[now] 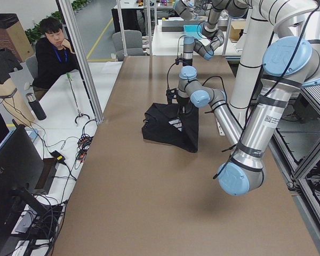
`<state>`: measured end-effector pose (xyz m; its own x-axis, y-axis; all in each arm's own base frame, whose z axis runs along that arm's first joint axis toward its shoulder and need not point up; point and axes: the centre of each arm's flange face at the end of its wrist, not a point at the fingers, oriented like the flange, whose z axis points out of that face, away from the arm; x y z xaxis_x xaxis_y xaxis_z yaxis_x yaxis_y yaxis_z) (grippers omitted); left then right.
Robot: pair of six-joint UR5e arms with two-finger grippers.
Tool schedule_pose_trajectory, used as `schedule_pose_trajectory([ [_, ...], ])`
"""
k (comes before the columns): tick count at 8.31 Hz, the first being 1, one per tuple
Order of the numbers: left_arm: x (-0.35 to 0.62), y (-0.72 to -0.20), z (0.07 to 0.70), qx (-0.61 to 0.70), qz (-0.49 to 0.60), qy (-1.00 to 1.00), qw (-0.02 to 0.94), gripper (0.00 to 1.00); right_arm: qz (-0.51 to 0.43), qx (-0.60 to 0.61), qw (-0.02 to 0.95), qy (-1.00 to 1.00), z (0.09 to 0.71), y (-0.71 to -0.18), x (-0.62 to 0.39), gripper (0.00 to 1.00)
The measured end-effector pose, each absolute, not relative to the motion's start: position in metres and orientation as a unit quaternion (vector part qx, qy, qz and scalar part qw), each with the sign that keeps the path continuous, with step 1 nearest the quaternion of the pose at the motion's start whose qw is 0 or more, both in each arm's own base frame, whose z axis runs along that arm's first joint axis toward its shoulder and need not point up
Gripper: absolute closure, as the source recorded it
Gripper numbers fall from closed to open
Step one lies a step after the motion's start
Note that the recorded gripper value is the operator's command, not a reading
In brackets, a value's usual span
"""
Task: Fold clothes
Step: 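Lift the hem with both grippers and fold it toward the collar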
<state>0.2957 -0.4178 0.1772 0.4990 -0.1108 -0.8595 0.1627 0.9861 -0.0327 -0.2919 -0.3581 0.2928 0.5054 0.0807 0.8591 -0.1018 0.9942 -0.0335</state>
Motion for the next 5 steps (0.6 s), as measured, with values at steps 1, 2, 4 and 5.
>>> schedule_pose_trajectory([
  [1,0.288,-0.445,0.179,0.038,-0.1,0.486,0.867,1.0,0.071,0.02,0.869,-0.49,0.296,-0.38,-0.291,1.0],
  [2,0.286,-0.468,0.18,0.05,-0.11,0.478,0.87,1.0,0.083,0.029,0.871,-0.483,0.298,-0.398,-0.295,1.0],
  [4,0.299,-0.517,0.182,0.064,-0.124,0.466,0.874,1.0,0.099,0.047,0.875,-0.472,0.299,-0.428,-0.309,1.0],
  [5,0.312,-0.544,0.189,0.072,-0.127,0.459,0.876,1.0,0.106,0.051,0.876,-0.468,0.3,-0.441,-0.312,1.0],
])
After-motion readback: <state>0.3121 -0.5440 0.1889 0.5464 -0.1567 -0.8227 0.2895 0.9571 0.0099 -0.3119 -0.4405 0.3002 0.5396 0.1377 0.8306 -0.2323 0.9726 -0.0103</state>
